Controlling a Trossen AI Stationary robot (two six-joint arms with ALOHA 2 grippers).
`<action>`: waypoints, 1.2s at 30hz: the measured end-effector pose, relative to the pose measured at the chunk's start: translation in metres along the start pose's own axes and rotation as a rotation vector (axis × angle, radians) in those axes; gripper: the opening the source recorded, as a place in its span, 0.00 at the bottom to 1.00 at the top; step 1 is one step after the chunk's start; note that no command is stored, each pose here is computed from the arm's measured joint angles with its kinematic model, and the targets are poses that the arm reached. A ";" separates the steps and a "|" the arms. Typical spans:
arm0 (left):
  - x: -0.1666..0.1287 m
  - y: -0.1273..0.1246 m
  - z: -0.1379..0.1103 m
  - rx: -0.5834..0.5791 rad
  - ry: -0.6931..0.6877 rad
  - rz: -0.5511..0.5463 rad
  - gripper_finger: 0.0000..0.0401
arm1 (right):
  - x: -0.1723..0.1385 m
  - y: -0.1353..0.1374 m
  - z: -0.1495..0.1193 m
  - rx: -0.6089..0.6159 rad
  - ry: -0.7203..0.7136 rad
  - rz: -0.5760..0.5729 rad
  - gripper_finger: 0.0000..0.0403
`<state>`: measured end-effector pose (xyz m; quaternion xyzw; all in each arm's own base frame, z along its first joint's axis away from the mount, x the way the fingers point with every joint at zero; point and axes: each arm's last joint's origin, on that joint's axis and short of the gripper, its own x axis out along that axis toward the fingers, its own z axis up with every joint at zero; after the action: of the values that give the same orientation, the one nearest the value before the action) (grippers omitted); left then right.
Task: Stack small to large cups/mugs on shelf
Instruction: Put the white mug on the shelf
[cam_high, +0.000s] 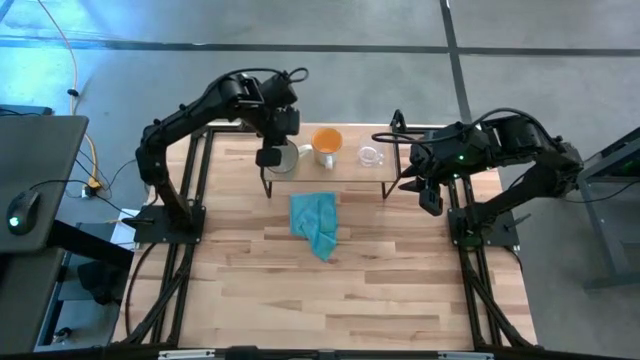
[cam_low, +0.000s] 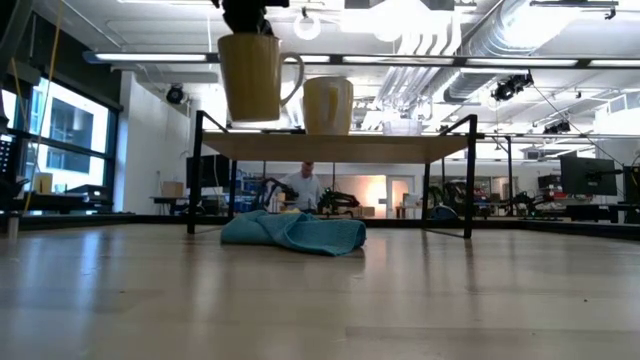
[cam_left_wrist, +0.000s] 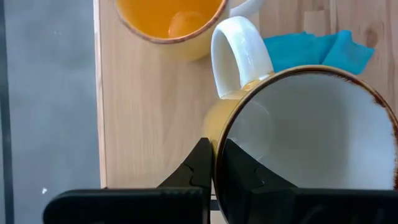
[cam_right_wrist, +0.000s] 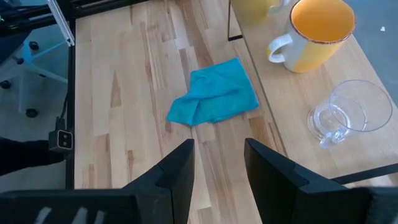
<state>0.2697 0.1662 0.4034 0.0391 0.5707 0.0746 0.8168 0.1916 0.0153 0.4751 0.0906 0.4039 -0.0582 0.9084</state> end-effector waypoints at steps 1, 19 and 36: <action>0.000 0.001 -0.001 -0.002 0.001 0.001 0.01 | 0.000 0.000 0.000 -0.001 0.000 0.000 0.33; -0.001 0.020 -0.012 -0.050 0.011 0.025 0.01 | 0.000 0.000 0.000 -0.004 0.000 0.001 0.33; 0.001 0.039 -0.020 -0.189 -0.024 -0.003 0.01 | 0.000 0.000 0.000 -0.023 -0.001 0.001 0.33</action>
<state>0.2479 0.2047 0.4012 -0.0382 0.5513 0.1265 0.8237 0.1916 0.0153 0.4752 0.0803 0.4041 -0.0533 0.9096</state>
